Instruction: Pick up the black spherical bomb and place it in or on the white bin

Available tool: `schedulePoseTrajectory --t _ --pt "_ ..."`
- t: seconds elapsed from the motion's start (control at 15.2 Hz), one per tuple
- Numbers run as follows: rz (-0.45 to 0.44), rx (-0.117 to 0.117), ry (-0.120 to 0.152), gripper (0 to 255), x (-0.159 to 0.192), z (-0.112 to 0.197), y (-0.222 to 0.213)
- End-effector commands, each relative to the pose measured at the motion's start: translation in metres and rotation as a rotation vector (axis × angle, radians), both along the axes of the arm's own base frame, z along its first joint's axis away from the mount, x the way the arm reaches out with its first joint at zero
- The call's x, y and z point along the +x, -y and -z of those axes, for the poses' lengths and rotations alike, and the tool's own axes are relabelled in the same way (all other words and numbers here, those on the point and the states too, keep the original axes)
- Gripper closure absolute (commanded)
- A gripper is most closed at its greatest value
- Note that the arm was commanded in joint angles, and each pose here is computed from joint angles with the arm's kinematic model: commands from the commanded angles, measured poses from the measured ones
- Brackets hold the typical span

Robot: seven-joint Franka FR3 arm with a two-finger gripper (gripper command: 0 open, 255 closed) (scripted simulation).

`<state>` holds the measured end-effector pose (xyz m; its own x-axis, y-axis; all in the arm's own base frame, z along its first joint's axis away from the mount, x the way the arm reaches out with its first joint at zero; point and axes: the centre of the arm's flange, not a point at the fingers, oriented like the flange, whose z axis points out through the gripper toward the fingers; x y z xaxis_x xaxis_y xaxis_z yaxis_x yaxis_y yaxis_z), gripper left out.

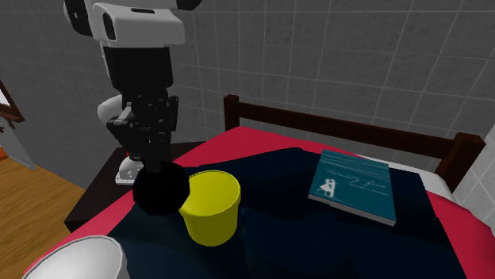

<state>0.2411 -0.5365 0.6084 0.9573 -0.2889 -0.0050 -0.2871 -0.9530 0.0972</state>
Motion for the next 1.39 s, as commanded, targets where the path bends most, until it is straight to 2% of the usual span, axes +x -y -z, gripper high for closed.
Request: schedulePoseTrajectory --t 0.0,0.79,1.32 --pt "-0.002 0.000 0.000 255 -0.026 -0.003 0.008" --pt "-0.002 0.000 0.000 255 -0.173 -0.015 0.054" --pt "-0.002 0.000 0.000 255 -0.173 0.028 0.054"
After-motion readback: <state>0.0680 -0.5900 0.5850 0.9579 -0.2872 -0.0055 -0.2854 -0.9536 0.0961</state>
